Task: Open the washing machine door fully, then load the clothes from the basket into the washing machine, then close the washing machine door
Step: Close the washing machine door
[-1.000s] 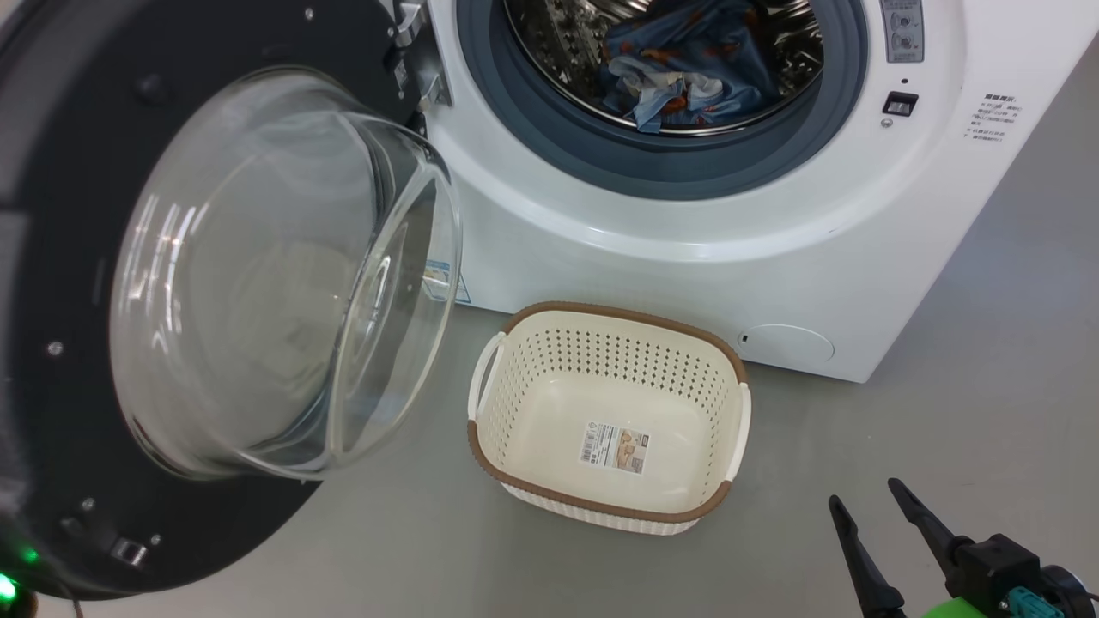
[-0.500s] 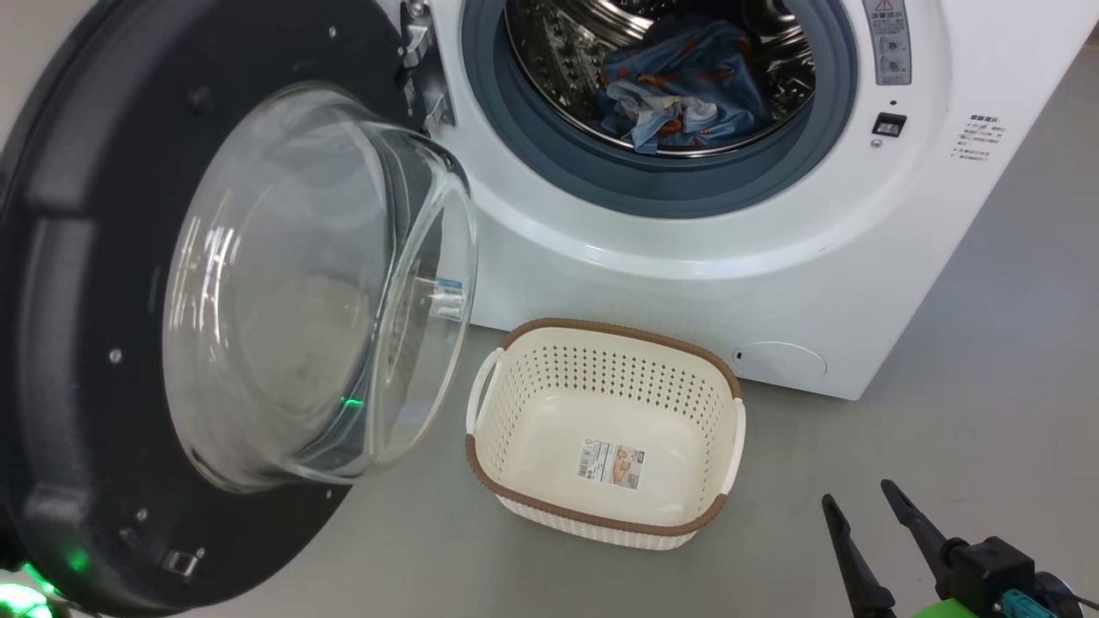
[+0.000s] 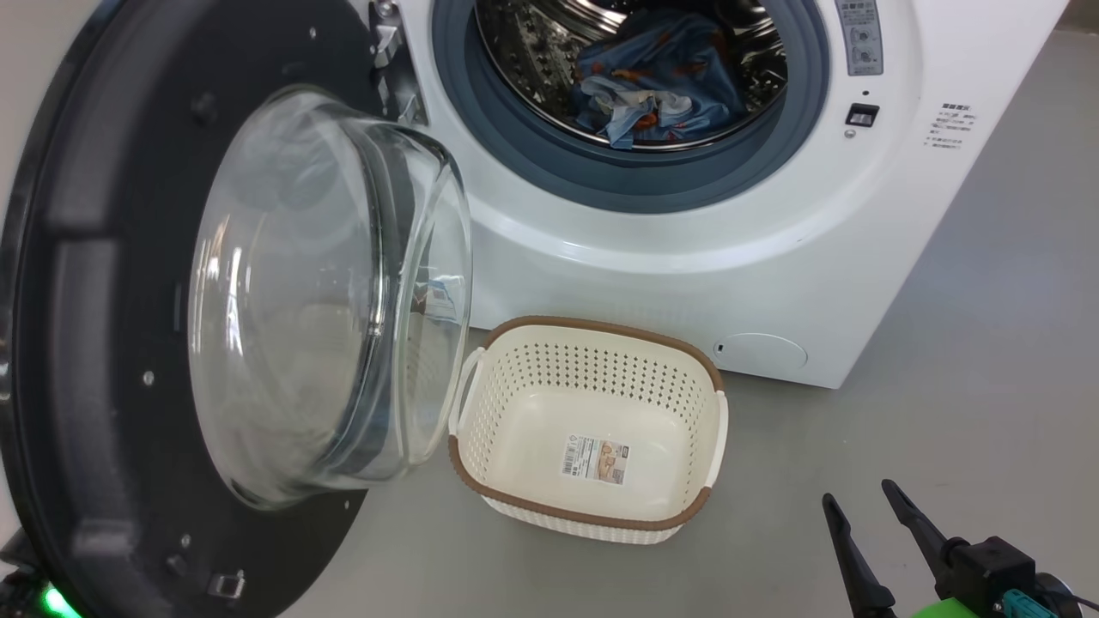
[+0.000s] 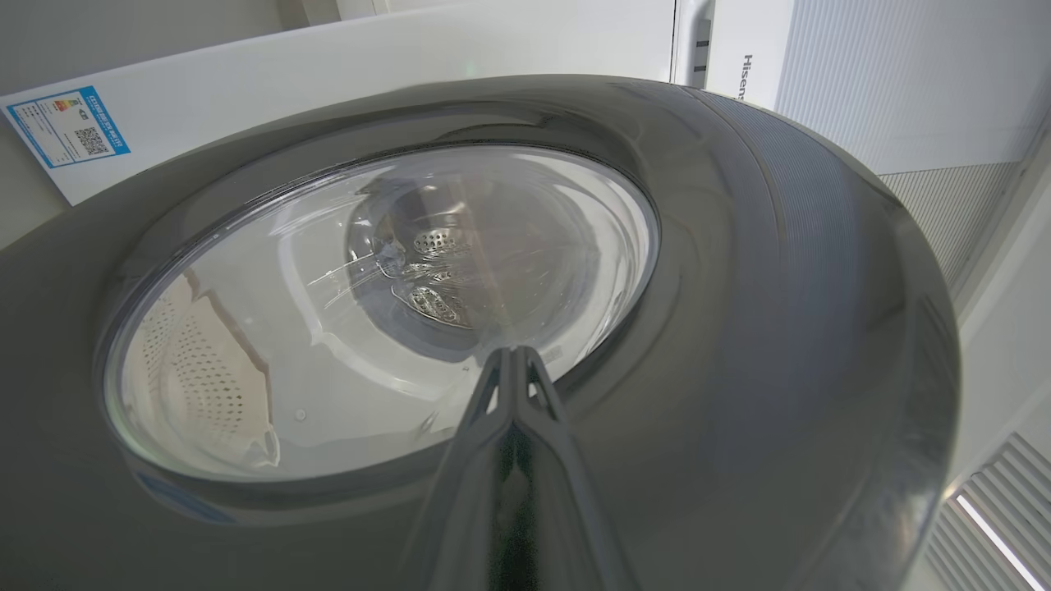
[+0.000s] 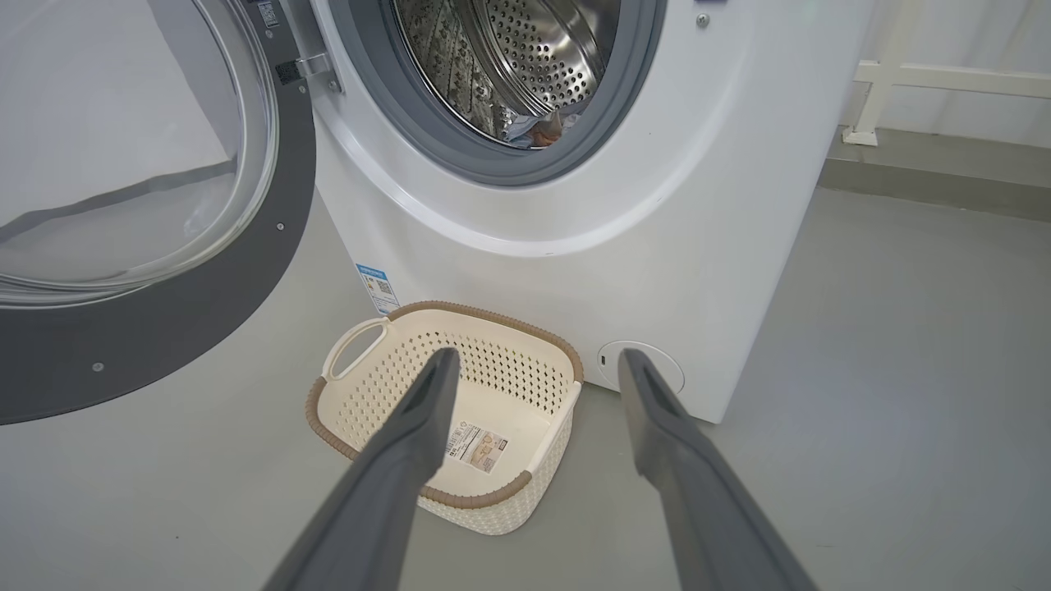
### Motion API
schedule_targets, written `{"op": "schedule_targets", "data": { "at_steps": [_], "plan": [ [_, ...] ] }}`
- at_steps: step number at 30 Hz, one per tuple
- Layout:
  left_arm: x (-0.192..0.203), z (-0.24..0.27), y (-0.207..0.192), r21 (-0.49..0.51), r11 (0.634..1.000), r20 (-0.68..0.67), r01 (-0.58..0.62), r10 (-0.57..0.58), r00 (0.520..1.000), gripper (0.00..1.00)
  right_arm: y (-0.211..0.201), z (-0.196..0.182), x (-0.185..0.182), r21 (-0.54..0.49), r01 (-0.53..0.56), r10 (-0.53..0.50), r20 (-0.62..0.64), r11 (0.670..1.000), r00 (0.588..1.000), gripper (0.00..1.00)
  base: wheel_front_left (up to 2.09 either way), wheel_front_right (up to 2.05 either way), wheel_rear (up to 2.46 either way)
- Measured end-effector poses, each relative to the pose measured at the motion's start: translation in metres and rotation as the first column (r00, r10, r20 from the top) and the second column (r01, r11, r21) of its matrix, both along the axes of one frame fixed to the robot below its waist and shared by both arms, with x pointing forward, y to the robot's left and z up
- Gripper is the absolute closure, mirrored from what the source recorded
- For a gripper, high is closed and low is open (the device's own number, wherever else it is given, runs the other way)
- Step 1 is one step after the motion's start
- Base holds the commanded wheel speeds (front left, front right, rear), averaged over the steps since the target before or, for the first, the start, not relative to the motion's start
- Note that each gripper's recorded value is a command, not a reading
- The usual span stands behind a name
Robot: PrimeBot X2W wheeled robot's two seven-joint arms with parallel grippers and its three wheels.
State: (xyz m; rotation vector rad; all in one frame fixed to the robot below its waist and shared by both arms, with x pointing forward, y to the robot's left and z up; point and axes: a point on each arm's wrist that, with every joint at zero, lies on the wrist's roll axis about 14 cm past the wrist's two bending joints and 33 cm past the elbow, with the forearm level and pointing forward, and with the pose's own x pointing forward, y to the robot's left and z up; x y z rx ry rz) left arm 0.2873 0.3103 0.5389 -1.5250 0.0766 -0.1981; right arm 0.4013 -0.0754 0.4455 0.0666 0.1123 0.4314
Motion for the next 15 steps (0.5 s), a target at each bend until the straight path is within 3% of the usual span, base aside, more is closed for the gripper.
{"op": "schedule_targets", "data": {
  "at_steps": [15],
  "plan": [
    [0.011,0.009,-0.038,0.032,0.994,0.02,0.108,-0.109,0.994,1.0,-0.008,-0.005,-0.002,0.019,0.043,-0.043,-0.021,0.999,0.999,0.0,0.0,0.0,0.0]
  ]
}}
